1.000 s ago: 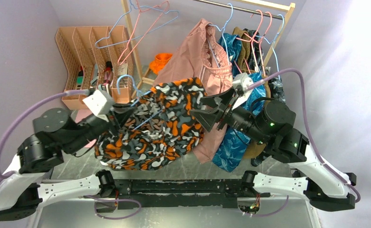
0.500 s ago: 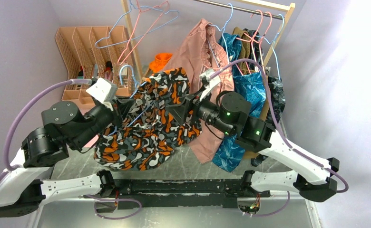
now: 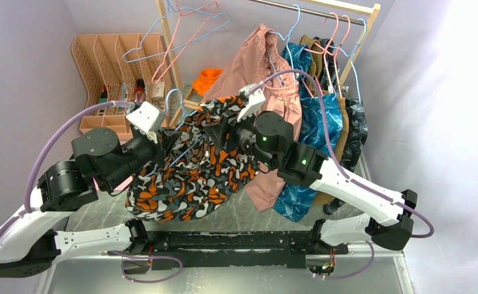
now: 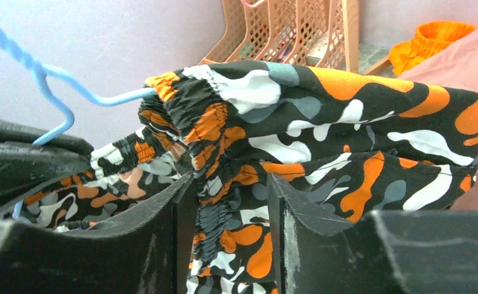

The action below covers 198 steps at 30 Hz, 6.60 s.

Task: Place the shorts on the hanger
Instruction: Hang the shorts on the hanger.

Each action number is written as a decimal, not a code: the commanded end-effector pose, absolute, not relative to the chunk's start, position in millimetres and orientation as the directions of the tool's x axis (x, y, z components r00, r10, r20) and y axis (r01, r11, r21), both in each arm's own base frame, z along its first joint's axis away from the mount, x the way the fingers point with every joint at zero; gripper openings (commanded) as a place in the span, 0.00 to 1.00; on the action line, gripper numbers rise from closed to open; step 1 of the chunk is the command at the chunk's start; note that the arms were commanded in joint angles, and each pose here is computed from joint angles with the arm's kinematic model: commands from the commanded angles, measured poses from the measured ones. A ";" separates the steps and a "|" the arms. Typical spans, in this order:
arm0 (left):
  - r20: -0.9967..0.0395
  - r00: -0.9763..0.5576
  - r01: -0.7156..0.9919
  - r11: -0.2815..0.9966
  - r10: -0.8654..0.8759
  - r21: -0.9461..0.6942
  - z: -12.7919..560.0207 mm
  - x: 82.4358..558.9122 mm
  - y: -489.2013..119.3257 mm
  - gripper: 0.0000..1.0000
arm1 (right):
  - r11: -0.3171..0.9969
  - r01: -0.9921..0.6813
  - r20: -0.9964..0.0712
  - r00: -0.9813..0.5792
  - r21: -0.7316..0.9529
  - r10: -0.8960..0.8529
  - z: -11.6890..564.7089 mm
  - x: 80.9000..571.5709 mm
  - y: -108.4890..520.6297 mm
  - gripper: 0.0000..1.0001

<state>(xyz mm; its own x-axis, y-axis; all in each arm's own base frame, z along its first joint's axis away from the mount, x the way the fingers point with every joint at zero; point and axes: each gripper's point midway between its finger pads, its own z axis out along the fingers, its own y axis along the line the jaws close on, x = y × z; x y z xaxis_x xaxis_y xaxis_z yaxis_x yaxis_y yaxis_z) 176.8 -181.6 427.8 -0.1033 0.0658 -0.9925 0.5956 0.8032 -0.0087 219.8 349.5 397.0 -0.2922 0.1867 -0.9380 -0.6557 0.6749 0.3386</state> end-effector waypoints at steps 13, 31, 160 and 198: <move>-0.973 -0.199 0.672 0.739 0.116 -0.049 384.3 160.0 -195.2 0.07 | 0.827 -0.454 -0.939 -0.244 0.331 0.242 408.8 259.6 318.0 0.02; -0.987 -0.157 0.663 0.745 0.041 -0.075 404.1 156.3 -181.7 0.07 | 0.823 -0.467 -0.918 -0.365 0.323 0.153 376.9 255.2 302.3 0.04; -0.943 -0.332 0.246 0.967 0.021 -0.066 423.0 195.9 -140.4 0.45 | 0.232 -0.969 -0.995 0.079 -0.090 -0.057 480.4 137.4 321.1 0.00; -0.877 0.064 0.646 0.690 -0.476 -0.328 588.2 124.4 -92.8 0.99 | 0.192 -0.974 -0.989 0.131 -0.117 0.065 561.7 116.0 304.3 0.00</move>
<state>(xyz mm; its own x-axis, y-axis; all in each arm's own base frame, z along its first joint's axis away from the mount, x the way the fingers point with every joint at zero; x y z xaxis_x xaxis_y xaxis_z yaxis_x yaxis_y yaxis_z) 141.0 -140.4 519.0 -0.1516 -0.2728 -0.9501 0.6061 0.7336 -0.3073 142.2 316.1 495.0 0.0665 -0.0811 -0.9945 -0.9599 0.2668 -0.0860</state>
